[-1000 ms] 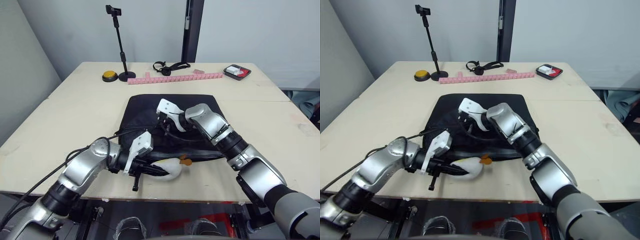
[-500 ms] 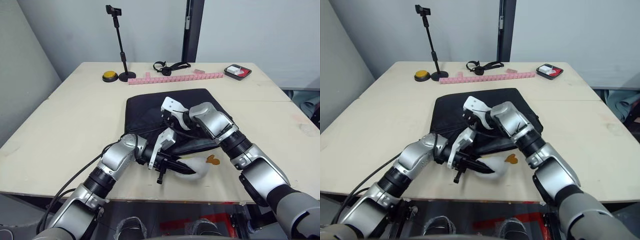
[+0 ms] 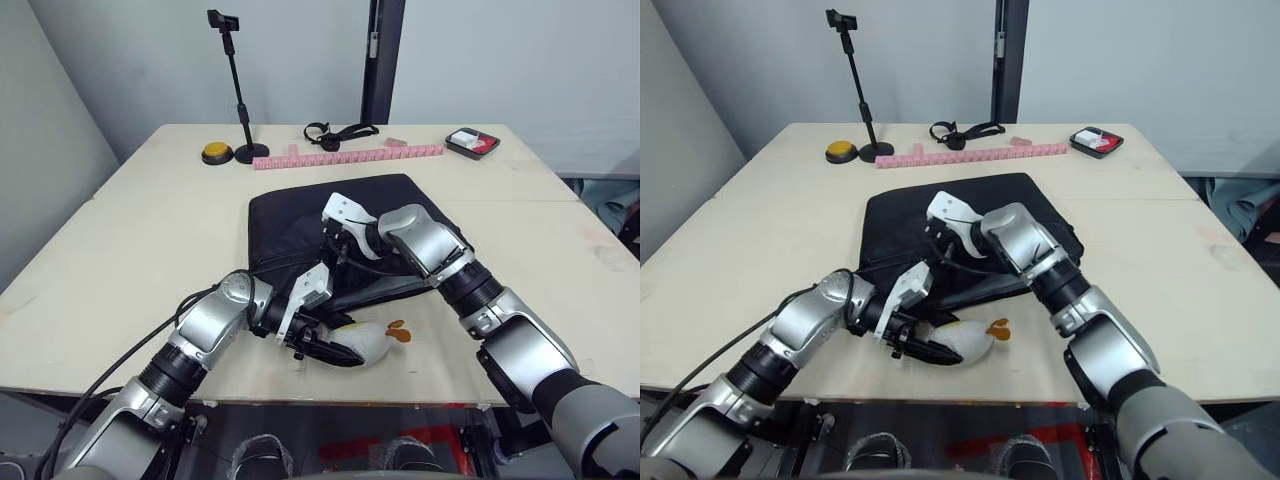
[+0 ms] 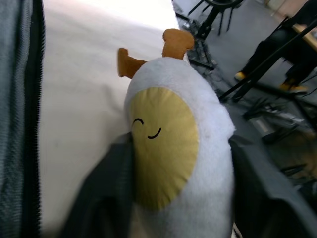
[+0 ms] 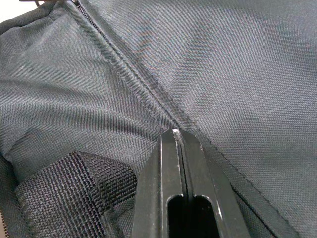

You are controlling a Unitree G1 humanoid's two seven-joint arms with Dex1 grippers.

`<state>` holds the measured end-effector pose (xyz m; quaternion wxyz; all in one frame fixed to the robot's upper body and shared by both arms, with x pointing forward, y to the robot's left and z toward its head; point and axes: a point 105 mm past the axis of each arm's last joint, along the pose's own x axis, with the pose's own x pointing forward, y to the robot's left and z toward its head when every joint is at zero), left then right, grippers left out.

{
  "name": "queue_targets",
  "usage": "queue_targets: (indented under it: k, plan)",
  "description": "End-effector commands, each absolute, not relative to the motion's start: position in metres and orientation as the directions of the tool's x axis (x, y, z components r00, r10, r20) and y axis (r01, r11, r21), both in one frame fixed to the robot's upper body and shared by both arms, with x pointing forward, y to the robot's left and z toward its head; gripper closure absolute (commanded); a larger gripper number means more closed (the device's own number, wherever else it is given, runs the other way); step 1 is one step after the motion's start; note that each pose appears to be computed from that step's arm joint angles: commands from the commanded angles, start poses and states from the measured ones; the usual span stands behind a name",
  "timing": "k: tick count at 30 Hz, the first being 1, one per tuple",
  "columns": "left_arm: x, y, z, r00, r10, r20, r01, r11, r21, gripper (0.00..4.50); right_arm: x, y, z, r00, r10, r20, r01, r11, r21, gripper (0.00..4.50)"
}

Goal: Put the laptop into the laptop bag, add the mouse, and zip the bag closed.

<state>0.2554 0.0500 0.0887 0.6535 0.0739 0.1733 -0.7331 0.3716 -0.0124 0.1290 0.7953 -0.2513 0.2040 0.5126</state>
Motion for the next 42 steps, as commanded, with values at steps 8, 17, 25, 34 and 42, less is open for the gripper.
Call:
queue_targets:
  k: [8,17,25,34,42]
  plan:
    - [0.238,0.094,0.143,-0.075,-0.960,-0.271,0.985,-0.028,-0.172,1.13,0.380,-0.030,0.151,0.435,0.726,-0.533,-0.895,0.416,-0.163,4.50]
    - [0.243,0.143,0.203,0.139,-0.990,0.007,0.919,0.126,-0.373,1.13,0.366,-0.072,0.224,0.467,0.815,-0.342,-0.884,0.446,-0.143,4.50]
    - [0.237,0.192,0.192,0.289,-0.956,-0.050,0.753,0.260,-0.605,0.86,0.316,-0.164,0.251,0.461,0.826,-0.323,-0.887,0.422,-0.187,4.25]
    - [0.246,0.205,0.149,0.377,-0.911,-0.168,0.532,0.362,-0.766,0.00,0.280,-0.222,0.250,0.489,0.784,-0.383,-0.871,0.463,-0.165,1.24]
    - [0.273,0.197,0.108,0.445,-0.857,-0.260,0.342,0.431,-0.835,0.00,0.277,-0.234,0.264,0.533,0.783,-0.320,-0.846,0.503,-0.179,0.04]
